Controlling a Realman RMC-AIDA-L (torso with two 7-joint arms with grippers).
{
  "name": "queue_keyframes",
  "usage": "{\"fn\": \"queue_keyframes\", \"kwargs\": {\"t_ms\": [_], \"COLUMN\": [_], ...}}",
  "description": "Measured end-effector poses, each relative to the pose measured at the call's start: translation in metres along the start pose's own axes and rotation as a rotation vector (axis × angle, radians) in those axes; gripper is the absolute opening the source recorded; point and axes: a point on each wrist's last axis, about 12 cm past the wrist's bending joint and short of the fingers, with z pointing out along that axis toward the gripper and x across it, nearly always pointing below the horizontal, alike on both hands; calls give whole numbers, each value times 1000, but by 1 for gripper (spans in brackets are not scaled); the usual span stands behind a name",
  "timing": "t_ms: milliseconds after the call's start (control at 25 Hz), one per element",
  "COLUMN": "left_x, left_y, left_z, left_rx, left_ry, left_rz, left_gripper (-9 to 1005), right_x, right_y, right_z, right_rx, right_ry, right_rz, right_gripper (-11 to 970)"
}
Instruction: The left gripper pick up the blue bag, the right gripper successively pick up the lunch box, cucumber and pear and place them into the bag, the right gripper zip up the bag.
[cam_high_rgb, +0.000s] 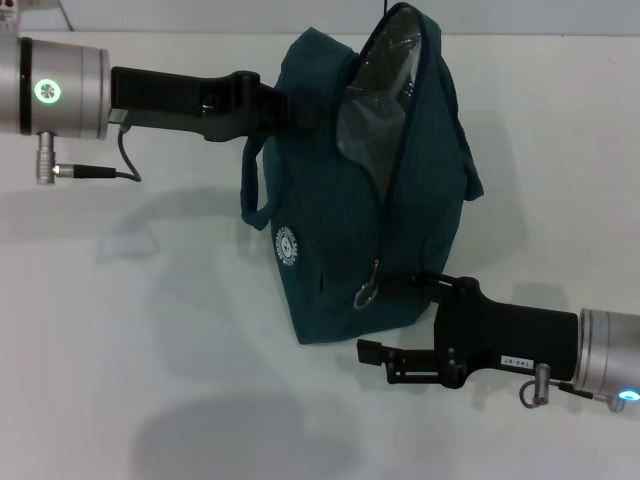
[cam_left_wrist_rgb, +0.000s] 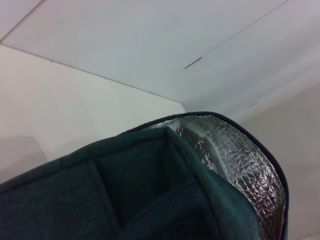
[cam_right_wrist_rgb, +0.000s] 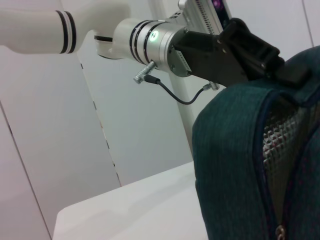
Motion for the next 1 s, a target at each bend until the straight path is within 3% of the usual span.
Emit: {"fn": "queue_keyframes", "kwargs": {"t_ms": [720, 1000], "left_x": [0, -1], "left_y": [1, 1], "left_z": [-2, -1], "left_rx": [-6, -5], "left_ry": [-5, -5], "left_rz": [-1, 1], "left_gripper": [40, 40], "right_x": [2, -5], "right_y": [-8, -11], "right_z": [-5, 5], "right_rx": [96, 62], "right_ry": [-20, -4], "right_rz": [23, -4], "right_gripper": [869, 869]}}
